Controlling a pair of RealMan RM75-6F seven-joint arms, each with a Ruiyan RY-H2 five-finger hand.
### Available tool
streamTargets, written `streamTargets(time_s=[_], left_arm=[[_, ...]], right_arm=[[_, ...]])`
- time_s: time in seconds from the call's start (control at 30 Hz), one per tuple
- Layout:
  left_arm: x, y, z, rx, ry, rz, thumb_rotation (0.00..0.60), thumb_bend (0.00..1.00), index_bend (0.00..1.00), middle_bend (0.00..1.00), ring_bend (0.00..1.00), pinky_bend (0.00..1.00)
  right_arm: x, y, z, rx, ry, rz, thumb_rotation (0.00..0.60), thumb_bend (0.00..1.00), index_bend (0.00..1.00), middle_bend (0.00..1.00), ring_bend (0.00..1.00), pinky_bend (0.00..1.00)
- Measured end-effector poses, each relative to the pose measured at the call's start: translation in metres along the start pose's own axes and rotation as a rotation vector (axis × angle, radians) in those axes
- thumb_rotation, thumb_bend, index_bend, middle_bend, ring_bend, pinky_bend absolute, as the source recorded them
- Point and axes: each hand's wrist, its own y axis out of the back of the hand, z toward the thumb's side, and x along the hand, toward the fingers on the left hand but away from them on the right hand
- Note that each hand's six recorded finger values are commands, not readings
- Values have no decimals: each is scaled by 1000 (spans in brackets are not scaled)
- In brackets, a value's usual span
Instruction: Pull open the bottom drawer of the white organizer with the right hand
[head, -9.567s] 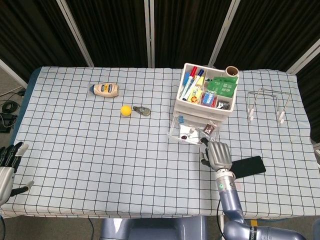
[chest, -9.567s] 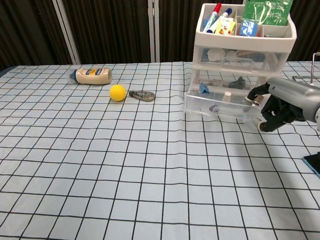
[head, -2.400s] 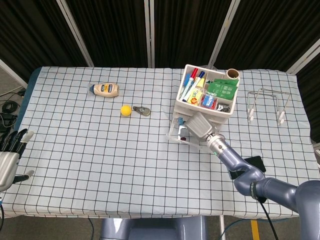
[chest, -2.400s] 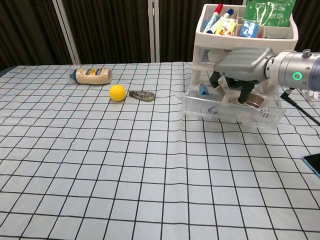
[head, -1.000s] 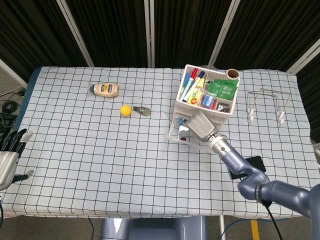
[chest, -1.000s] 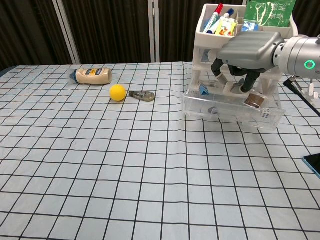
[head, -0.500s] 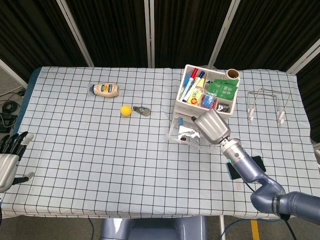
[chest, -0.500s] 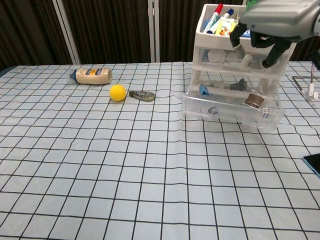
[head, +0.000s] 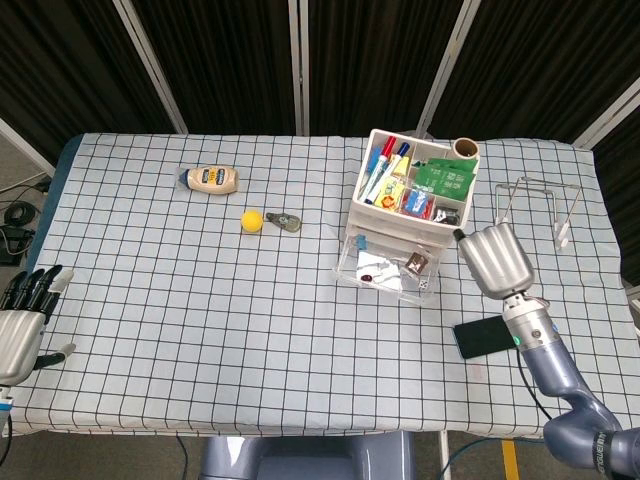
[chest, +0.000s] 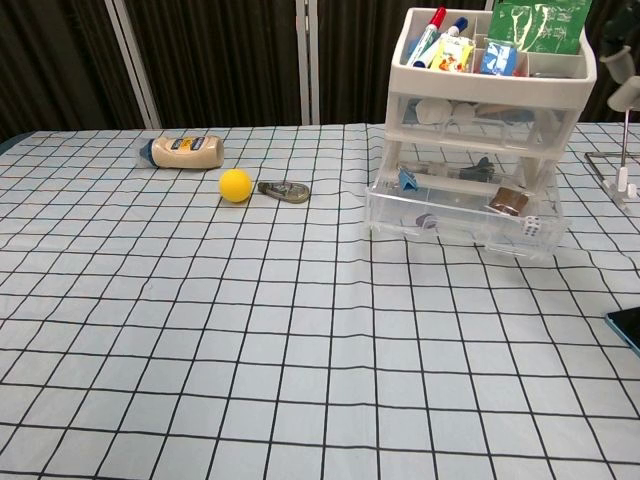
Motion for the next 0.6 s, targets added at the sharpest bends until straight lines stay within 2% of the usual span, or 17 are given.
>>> streamTargets(time_s=[0.23,0.4,0.5,0.6], left_arm=[[-7,-8,3,-18,-3,2,600,19,0,0,0,0],[-12,-5,8,-13,-28,24,600,19,0,0,0,0],[-16,-2,10,-11,-42,41,600,19,0,0,0,0],[-19,-1,12,-11,-52,47,600,19,0,0,0,0]], right_arm=[[22,-37,-39,35,-128,70,600,271,617,1000,1000,909],[40,-65,-65,30,-211,128,600,273,619,1000,1000,909],[52,-80,-73,23,-238,165,600,272,621,1000,1000,909],[59,-88,-71,5,-229,200,600,272,623,1000,1000,909]])
